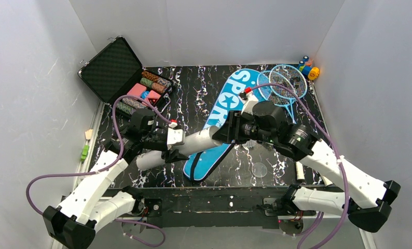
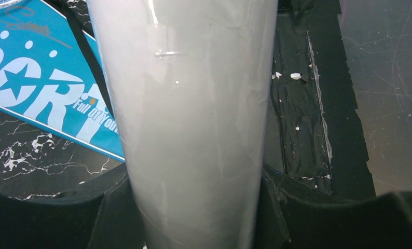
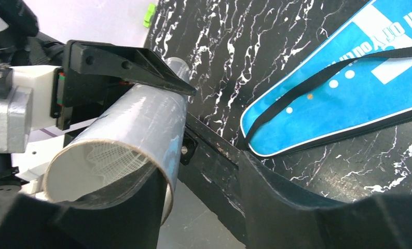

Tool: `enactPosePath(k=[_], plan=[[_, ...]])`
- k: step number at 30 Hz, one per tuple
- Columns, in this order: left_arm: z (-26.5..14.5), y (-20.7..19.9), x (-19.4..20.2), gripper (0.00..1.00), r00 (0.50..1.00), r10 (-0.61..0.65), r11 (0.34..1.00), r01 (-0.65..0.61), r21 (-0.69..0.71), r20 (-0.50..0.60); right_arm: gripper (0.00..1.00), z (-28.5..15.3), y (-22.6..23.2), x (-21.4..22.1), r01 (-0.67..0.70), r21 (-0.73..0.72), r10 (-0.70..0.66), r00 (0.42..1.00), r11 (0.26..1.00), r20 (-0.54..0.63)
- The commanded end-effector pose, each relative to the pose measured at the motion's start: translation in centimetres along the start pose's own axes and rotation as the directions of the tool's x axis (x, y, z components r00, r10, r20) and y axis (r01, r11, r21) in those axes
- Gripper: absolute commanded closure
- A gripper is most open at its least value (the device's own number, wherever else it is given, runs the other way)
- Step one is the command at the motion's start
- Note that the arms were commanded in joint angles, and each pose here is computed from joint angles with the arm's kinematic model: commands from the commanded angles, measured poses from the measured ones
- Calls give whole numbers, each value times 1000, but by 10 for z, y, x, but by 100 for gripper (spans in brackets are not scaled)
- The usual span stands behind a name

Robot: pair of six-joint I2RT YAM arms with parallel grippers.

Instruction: Pack up the badminton gear

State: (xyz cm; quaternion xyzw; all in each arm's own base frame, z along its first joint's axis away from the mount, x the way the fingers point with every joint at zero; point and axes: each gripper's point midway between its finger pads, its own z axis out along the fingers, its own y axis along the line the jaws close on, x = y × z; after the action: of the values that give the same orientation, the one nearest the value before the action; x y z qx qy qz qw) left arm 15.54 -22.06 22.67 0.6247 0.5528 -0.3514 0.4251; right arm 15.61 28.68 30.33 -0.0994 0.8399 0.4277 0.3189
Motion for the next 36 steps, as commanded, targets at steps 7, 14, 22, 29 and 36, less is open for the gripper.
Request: enactPosePath(k=[7,14,22,29,36], plan=[[4,-12,42,100,997,20,1000,-21,-17,-71,29,-48,-19,-45,5,109,-23,986,994,163],[6,-9,50,100,995,50,998,-53,-32,-84,26,-24,-132,-7,-386,236,345,918,892,194],[0,-7,42,100,993,89,994,-94,-49,-83,24,29,-198,27,-601,260,544,797,756,264],[-1,-16,49,100,992,87,995,-90,-29,-96,31,51,-231,21,-620,337,532,783,709,322],[-2,-15,46,100,991,98,994,-101,-34,-90,38,53,-268,22,-635,441,493,771,634,403]])
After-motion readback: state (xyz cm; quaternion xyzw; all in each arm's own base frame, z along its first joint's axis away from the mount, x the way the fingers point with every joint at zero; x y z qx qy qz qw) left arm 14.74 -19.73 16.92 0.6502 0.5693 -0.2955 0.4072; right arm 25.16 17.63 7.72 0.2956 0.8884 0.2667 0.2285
